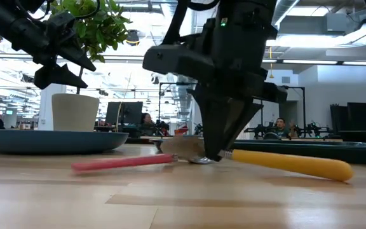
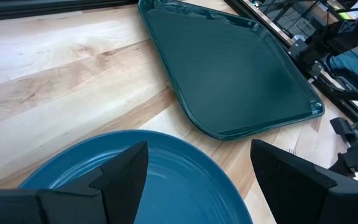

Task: Pick and place plate/cup/fork/spoon on tray
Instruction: Put the orange spoon on the black tray

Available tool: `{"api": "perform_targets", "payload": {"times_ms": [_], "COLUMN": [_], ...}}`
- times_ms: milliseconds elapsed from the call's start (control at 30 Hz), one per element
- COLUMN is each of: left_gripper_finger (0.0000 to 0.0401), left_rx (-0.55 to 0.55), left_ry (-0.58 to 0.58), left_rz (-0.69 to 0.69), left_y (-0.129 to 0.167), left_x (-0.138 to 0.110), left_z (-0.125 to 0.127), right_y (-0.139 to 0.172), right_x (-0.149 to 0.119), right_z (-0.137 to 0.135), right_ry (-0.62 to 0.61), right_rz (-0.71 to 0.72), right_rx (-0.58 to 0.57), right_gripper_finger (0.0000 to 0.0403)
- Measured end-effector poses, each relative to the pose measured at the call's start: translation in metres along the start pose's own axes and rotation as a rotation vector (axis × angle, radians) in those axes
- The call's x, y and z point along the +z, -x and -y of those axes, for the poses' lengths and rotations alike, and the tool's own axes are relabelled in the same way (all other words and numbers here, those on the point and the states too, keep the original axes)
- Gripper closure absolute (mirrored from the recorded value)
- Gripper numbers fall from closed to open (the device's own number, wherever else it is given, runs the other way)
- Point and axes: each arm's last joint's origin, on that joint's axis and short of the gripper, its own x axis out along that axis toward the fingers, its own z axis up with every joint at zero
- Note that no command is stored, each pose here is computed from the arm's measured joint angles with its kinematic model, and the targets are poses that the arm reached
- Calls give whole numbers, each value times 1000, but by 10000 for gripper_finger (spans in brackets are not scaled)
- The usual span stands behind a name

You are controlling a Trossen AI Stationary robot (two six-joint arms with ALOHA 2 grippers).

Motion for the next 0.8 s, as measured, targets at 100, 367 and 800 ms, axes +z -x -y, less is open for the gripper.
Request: {"api": "perform_targets", "payload": {"times_ms": [100,367,800], "left_gripper_finger": [132,132,132], "left_rx": [0,1,-3], "left_ry": [-5,-13,-16], "left_rz": [0,-1,-4], "left_y": [0,0,0], "left_x": [0,0,0], "left_z": [0,0,0], "right_y": [5,31,126], "right_x": [1,6,27], "right_z": [1,2,24], "right_ry": [-25,-37,-8], "right_rz": [-5,35,290], "right_rx": [11,59,181], "right_gripper_finger": [381,394,397]}}
